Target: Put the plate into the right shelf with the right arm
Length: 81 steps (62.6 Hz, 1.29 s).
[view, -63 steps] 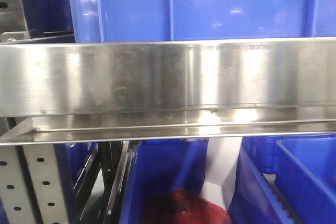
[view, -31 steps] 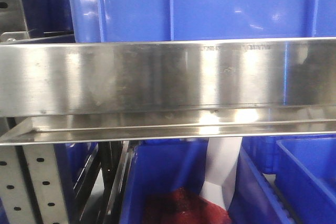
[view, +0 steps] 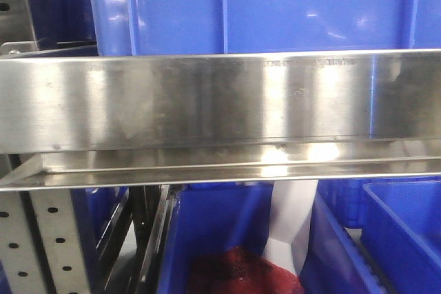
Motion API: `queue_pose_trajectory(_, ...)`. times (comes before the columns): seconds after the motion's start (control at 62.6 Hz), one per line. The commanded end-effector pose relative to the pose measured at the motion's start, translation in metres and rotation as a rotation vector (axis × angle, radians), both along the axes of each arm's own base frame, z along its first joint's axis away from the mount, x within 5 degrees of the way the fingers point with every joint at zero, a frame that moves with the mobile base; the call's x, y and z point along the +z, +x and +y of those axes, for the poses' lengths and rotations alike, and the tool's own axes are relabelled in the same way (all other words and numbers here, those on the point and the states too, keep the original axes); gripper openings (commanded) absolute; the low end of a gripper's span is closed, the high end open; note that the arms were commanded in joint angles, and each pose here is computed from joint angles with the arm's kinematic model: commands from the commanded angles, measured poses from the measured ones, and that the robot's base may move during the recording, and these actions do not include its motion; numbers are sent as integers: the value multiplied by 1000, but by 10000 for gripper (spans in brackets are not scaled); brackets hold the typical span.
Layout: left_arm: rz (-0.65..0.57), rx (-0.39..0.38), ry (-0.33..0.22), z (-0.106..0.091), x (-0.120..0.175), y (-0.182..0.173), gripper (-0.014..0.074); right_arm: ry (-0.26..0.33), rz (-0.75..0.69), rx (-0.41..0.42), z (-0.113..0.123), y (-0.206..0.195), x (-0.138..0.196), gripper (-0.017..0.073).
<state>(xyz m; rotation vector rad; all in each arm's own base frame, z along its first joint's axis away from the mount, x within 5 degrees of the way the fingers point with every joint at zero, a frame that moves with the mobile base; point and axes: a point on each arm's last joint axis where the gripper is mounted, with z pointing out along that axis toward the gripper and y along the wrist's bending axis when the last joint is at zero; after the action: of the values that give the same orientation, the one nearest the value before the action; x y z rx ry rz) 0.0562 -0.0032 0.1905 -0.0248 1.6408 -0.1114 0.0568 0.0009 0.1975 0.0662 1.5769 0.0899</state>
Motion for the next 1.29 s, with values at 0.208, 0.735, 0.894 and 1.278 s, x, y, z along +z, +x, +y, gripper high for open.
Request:
queue_pose_trajectory(0.208, -84, -2, -11, 0, 5, 0, -47, -12, -102, -1, 0, -2, 10, 54)
queue_pose_trajectory(0.735, -84, -2, -11, 0, 5, 0, -47, -13, -67, -1, 0, -1, 7, 54)
queue_pose_trajectory(0.894, -84, -2, -11, 0, 5, 0, -47, -13, -59, -1, 0, -1, 6, 54)
queue_pose_trajectory(1.278, -84, -2, -11, 0, 5, 0, -47, -13, -56, 0, 0, -1, 6, 54)
